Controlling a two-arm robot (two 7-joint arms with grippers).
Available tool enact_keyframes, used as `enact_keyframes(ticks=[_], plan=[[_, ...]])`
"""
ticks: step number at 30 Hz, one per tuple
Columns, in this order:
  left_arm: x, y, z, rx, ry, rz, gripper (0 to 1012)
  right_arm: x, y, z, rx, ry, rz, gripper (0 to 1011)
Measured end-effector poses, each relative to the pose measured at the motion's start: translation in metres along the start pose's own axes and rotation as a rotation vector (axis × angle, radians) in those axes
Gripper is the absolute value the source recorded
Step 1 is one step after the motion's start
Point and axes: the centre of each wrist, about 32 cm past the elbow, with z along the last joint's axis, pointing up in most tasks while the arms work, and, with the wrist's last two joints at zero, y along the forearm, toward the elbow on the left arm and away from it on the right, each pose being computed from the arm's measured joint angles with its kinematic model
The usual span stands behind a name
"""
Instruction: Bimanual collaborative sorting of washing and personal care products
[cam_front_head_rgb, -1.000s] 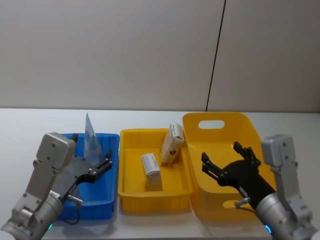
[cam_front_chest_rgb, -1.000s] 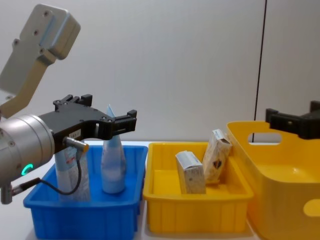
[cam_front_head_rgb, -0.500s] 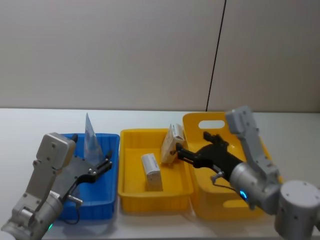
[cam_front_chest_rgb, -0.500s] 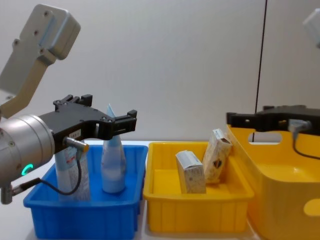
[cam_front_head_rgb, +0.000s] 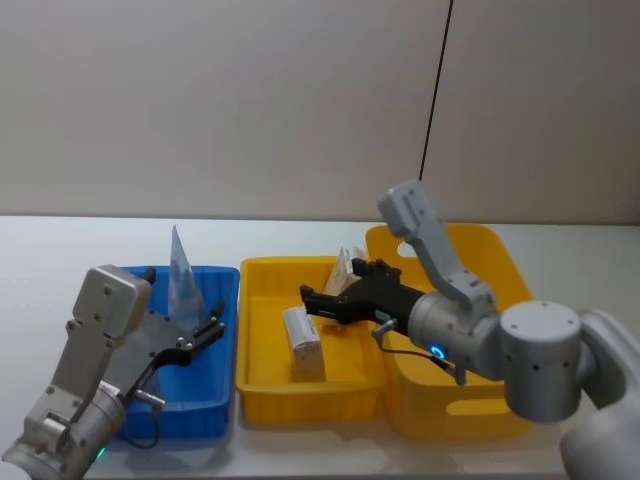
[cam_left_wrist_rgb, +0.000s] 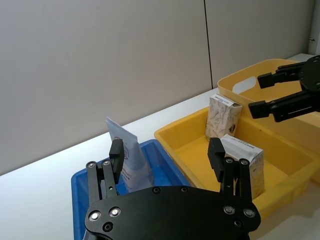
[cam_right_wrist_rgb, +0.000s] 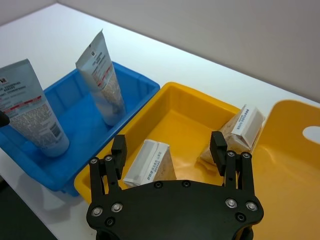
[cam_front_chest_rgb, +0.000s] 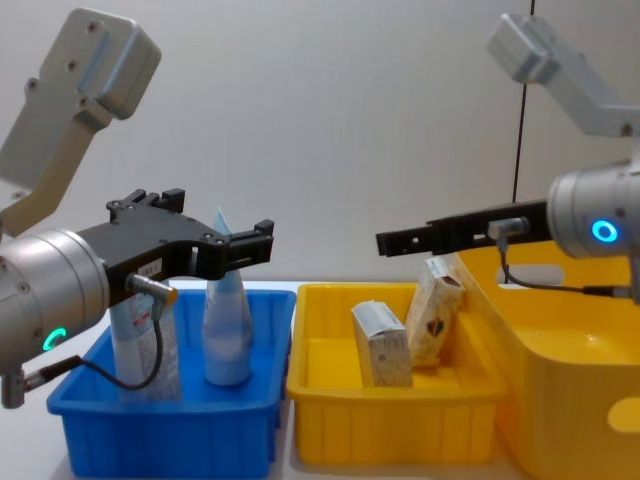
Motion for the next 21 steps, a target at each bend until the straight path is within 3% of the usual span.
enact_keyframes(ticks=[11,21], plan=[[0.0000,0.0000,0.0000,0.000,0.000,0.000,1001,-0.013,0.012,0.018,-0.106,-0.065,-0.028,1002],[0.0000,0.0000,0.0000,0.000,0.000,0.000,1001,-0.020,0.027,0.019,-0.181,-0.081,-0.087,1002]])
